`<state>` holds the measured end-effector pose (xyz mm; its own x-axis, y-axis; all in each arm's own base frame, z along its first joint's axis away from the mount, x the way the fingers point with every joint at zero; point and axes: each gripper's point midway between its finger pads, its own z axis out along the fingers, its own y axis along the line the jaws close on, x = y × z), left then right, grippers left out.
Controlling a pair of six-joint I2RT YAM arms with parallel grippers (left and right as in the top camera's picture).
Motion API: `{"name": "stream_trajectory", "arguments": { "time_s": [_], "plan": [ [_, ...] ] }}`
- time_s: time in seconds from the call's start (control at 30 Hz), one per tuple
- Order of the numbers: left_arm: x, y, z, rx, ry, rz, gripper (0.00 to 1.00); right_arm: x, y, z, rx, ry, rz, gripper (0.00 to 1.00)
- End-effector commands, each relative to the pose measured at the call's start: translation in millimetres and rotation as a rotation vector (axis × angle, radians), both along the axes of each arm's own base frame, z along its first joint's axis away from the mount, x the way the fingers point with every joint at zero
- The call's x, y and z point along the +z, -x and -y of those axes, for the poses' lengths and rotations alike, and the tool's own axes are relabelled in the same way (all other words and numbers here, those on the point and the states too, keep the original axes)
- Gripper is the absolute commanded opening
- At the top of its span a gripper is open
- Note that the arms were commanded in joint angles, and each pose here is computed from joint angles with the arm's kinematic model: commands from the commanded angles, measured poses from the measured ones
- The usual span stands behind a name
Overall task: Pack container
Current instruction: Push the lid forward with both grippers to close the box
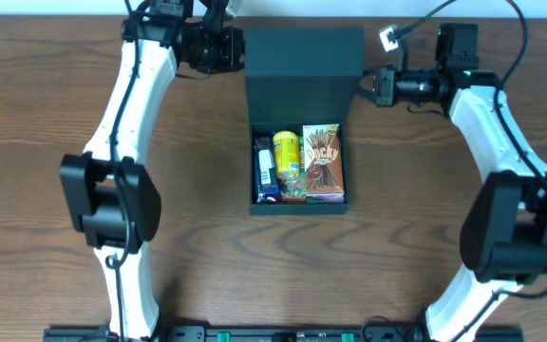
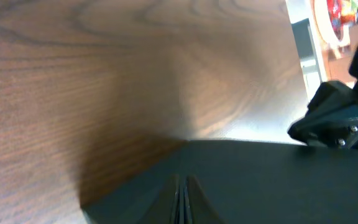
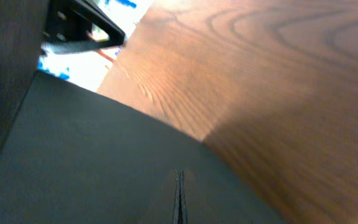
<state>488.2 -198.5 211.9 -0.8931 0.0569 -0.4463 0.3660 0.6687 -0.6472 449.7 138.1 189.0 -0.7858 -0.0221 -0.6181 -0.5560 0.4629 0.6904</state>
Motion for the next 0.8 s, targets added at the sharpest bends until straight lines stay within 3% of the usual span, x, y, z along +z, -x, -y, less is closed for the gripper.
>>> {"name": "stream_trajectory", "arguments": {
  "time_s": [0.0,0.17,0.4,0.53,0.77],
  "plan": [
    [29.9,15.1,-0.8,-0.107,-0.032,0.137,0.05,16.2,11.4,6.1,0.024,0.128,0.138,0.01],
    [24.7,44.8,-5.6,-0.183,-0.071,0.084,0.05,8.4,49.8,17.1,0.08,0.285,0.104,0.01],
    [19.6,53.4,-7.1,-0.192,-0.088,0.046,0.06,-13.9,56.5,39.2,0.022,0.449,0.001,0.01],
    [2.7,55.9,-13.4,-0.147,-0.216,-0.002,0.06,-25.4,53.5,55.2,-0.059,0.538,-0.071,0.01],
    [-17.6,66.3,-10.7,-0.102,-0.414,-0.051,0.06,-25.0,50.0,57.9,-0.07,0.554,-0.055,0.01]
  ]
}}
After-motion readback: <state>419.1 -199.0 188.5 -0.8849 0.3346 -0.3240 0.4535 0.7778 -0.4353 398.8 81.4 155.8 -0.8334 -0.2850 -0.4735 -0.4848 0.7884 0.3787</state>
